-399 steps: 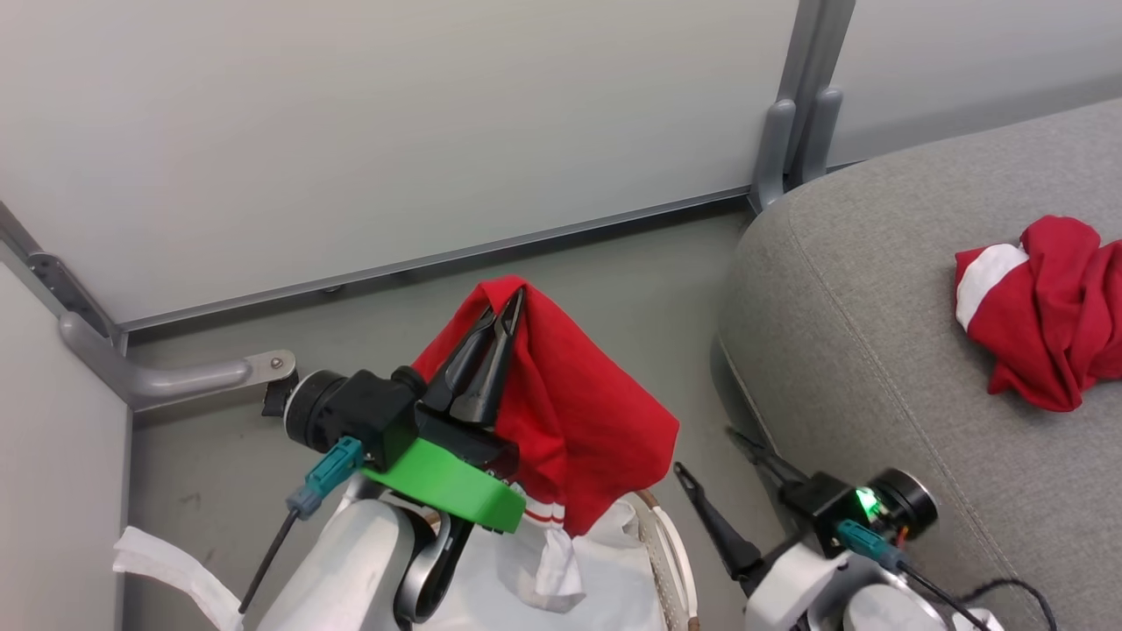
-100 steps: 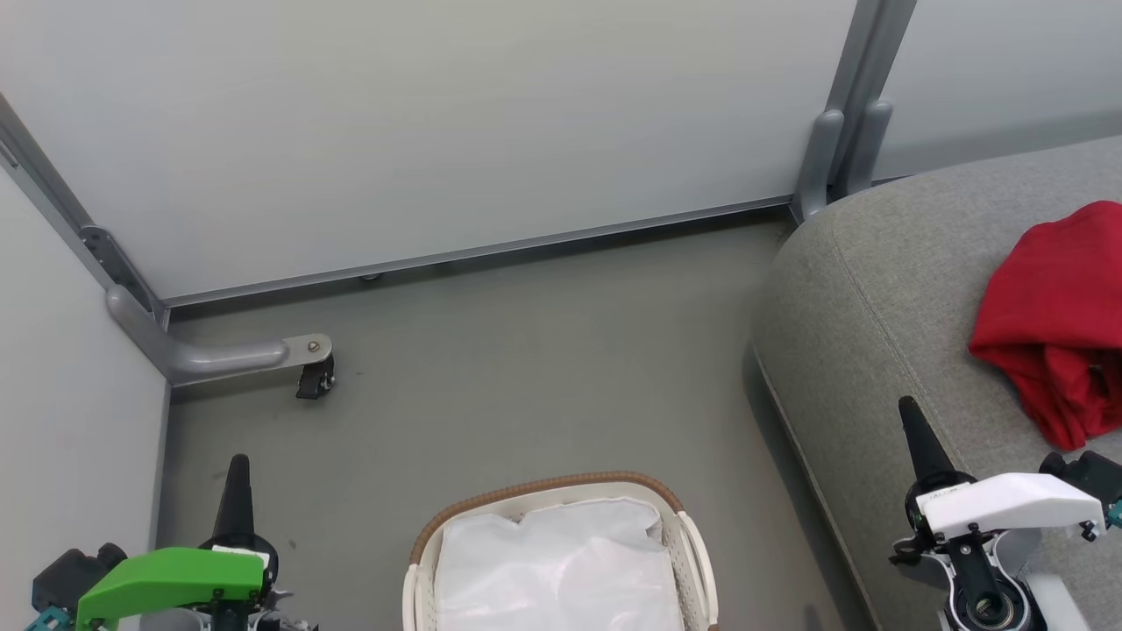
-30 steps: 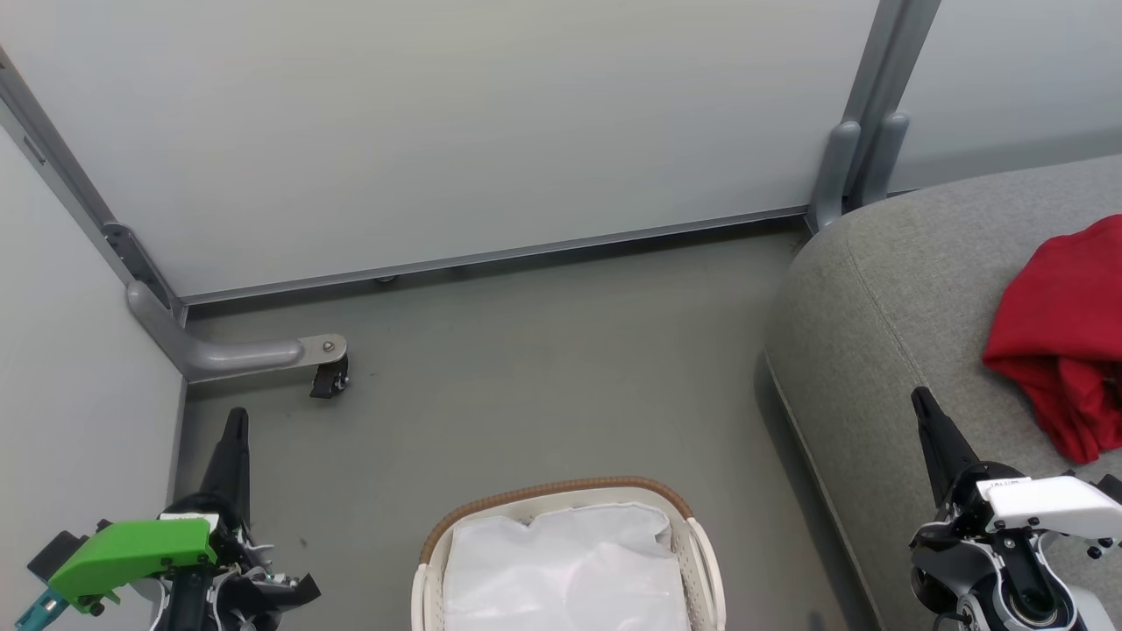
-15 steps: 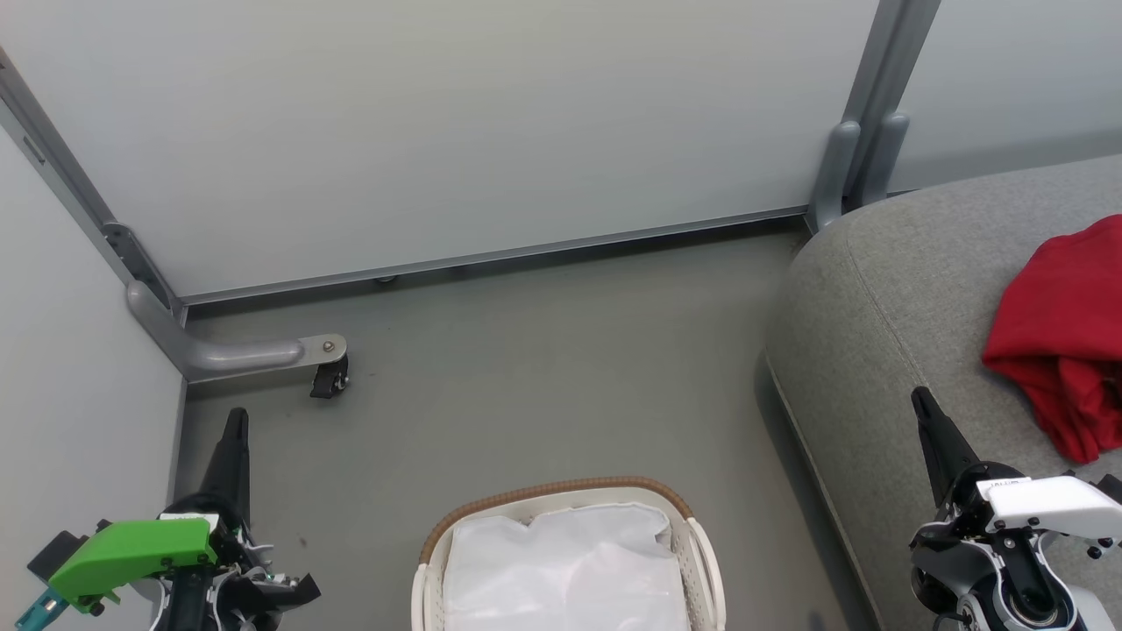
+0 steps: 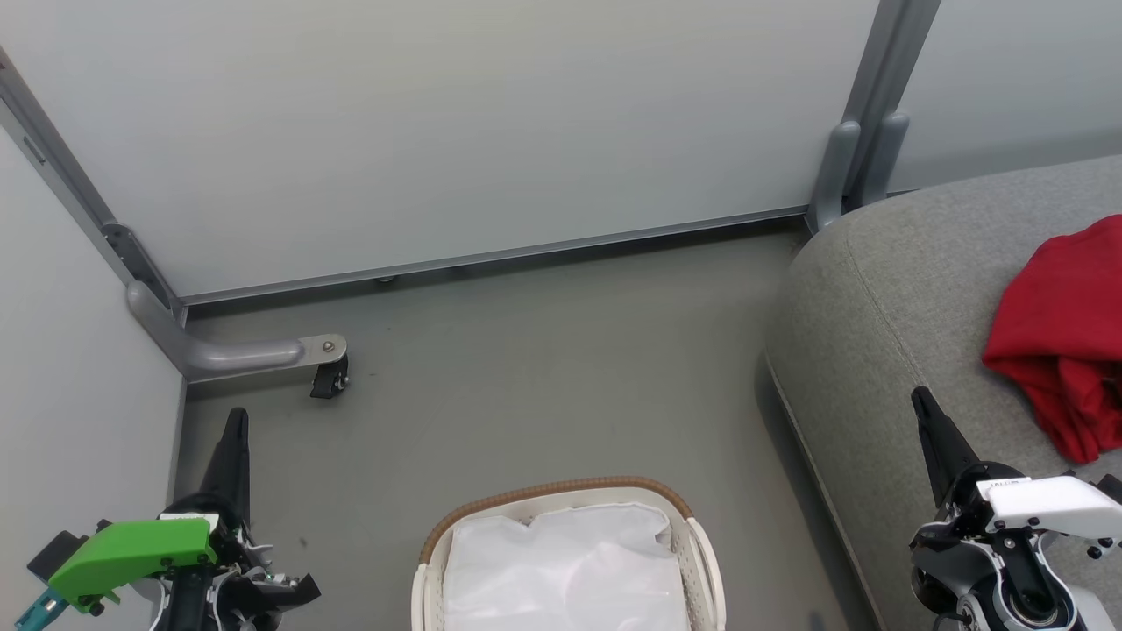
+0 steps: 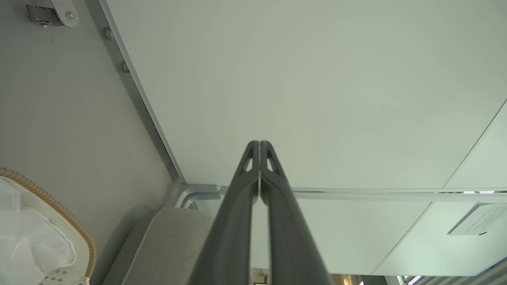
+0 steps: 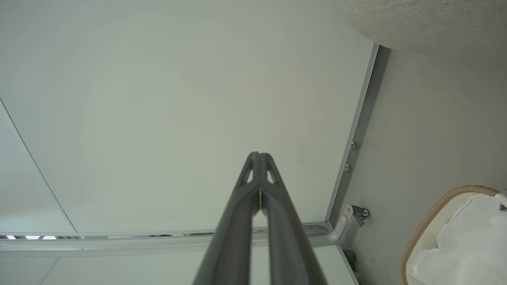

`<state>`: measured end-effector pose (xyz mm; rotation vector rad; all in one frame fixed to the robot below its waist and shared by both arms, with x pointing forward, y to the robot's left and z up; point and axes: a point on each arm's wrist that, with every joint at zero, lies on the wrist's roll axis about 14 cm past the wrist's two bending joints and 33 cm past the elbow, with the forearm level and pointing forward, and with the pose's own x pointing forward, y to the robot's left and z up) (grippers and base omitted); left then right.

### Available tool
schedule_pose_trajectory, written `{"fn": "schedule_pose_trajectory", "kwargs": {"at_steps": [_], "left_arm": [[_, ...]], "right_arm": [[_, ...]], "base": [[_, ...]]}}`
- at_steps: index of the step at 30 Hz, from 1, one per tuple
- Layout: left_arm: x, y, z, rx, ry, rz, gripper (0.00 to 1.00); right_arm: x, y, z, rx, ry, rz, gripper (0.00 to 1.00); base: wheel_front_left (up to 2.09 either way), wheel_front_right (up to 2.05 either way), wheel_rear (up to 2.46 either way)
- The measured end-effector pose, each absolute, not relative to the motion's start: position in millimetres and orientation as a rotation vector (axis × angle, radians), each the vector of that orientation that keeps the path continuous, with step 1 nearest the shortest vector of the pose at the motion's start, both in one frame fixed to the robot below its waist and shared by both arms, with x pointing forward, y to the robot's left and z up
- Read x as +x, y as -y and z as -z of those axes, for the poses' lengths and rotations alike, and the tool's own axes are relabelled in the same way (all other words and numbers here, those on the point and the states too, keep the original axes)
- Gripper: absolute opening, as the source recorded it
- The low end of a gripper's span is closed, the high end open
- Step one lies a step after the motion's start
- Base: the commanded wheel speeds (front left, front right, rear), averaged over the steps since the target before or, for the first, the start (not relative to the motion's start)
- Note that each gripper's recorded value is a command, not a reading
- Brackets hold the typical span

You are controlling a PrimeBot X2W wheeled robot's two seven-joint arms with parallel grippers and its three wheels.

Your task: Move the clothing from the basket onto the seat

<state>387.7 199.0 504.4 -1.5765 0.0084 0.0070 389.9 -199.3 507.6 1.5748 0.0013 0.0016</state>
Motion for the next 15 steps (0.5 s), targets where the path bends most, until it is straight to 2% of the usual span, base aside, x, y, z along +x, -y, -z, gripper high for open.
{"fn": "schedule_pose_trajectory", "kwargs": {"at_steps": [15], "left_arm": [[387.8,-199.0,-504.4,-1.576,-0.008,-0.007,0.0]], "right_arm": [[389.9,199.3,-507.7,1.575,-0.001,-0.002,0.0]], "base": [[0.0,0.0,0.0]]}}
